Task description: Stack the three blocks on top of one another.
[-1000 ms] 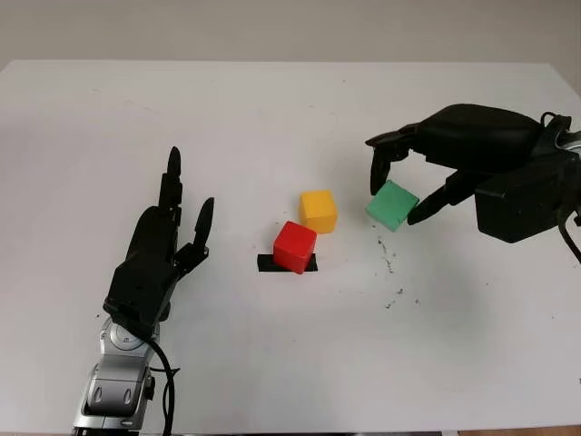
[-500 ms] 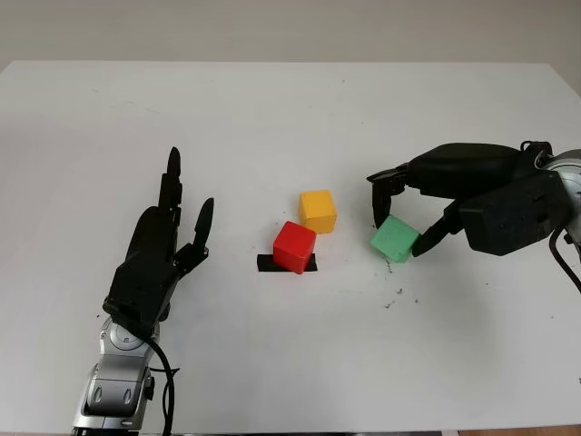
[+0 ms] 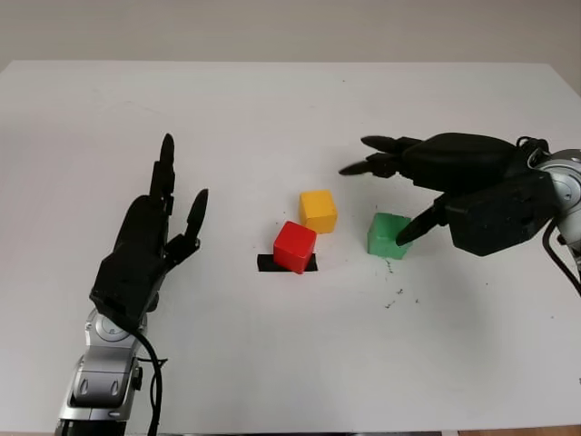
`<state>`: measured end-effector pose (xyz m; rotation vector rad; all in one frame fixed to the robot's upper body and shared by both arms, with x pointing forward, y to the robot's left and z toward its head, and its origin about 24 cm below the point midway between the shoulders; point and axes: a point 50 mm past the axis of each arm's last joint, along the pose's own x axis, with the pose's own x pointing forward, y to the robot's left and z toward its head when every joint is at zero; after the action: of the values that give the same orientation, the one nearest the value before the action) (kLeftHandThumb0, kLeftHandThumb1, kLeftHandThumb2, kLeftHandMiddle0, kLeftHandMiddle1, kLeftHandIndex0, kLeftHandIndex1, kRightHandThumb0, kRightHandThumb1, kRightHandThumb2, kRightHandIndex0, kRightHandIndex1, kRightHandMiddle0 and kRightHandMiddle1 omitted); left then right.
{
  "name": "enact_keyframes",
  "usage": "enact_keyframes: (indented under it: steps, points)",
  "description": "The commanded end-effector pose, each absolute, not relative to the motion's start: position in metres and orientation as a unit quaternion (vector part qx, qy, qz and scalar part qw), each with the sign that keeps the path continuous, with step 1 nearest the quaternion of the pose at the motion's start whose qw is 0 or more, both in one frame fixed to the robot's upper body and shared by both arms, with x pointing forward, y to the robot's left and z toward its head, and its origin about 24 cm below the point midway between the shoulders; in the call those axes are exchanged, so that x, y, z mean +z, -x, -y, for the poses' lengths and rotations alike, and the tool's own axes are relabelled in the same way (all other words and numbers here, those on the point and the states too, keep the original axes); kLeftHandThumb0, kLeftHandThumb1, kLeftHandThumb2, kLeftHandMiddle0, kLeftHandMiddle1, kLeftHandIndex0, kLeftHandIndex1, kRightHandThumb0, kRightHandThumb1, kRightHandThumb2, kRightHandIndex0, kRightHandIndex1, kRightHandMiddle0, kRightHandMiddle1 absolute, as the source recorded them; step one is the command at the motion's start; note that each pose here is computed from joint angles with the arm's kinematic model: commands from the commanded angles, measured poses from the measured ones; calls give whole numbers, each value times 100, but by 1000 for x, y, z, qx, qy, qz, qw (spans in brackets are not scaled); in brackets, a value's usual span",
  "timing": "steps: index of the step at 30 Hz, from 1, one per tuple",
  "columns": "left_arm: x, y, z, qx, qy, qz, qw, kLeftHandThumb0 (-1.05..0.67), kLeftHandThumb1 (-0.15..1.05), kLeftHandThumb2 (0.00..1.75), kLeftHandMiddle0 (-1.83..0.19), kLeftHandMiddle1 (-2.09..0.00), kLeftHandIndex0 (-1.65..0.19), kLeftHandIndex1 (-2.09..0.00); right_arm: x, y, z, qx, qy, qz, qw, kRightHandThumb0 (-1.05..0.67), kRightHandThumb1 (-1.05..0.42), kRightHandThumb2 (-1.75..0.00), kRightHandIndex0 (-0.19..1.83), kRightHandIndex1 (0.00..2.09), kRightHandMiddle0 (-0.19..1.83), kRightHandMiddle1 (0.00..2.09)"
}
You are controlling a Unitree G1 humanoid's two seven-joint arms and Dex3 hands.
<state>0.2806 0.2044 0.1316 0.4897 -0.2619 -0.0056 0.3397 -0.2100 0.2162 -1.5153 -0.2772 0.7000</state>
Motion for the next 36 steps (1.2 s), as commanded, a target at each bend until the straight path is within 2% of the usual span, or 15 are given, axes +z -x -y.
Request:
enact_keyframes:
  steps: [1, 5, 10, 13, 16, 20, 24, 28, 31, 34, 35, 36]
  points:
    - [154, -284, -204, -13, -255, 164, 953, -78, 105, 54, 13, -6, 13, -7, 236, -339, 205, 291, 651, 153, 684, -85, -98, -6, -19, 0, -18, 3]
    - [189, -294, -203, -44, -296, 196, 934, -78, 105, 35, 10, -6, 11, -7, 252, -333, 201, 283, 591, 179, 734, -92, -103, -8, -19, 0, -18, 4]
    - [230, -307, -189, -77, -401, 208, 889, -80, 105, 16, 1, -8, 2, -10, 262, -327, 197, 276, 538, 190, 773, -92, -105, -18, -18, 1, -12, 7]
    - [260, -317, -171, -106, -480, 223, 842, -82, 104, 11, -3, -8, -3, -11, 264, -327, 197, 262, 517, 178, 795, -86, -105, -26, -18, 2, -11, 7]
    - [277, -325, -156, -127, -524, 223, 812, -81, 103, 9, -5, -8, -7, -13, 265, -327, 197, 247, 515, 172, 802, -79, -105, -33, -17, 3, -9, 7]
    - [299, -336, -123, -167, -623, 190, 741, -78, 102, 7, -7, -8, -18, -19, 261, -337, 201, 189, 488, 163, 836, -76, -105, -46, -14, 5, -7, 7]
    - [299, -344, -103, -195, -664, 160, 704, -79, 102, 6, -7, -7, -20, -20, 258, -340, 201, 154, 464, 178, 854, -75, -105, -55, -12, 6, -7, 7]
    - [290, -354, -86, -206, -698, 142, 672, -83, 102, 5, -12, -8, -26, -23, 253, -343, 196, 118, 404, 201, 885, -73, -105, -64, -14, 5, -11, 5]
    - [280, -361, -77, -214, -706, 127, 663, -86, 102, 5, -14, -8, -29, -25, 244, -345, 193, 100, 284, 211, 930, -71, -105, -63, -18, 2, -17, 2]
    - [268, -366, -73, -222, -714, 115, 654, -89, 102, 5, -20, -10, -32, -27, 235, -344, 190, 91, 213, 212, 949, -73, -105, -64, -19, 0, -19, 0]
    - [262, -368, -72, -226, -718, 111, 649, -90, 102, 5, -23, -11, -27, -47, 231, -343, 189, 95, 189, 213, 954, -76, -105, -66, -19, 0, -19, 0]
    - [257, -370, -71, -231, -722, 101, 644, -91, 103, 5, -26, -13, -12, -88, 227, -342, 188, 94, 165, 209, 959, -77, -105, -68, -19, 0, -19, 0]
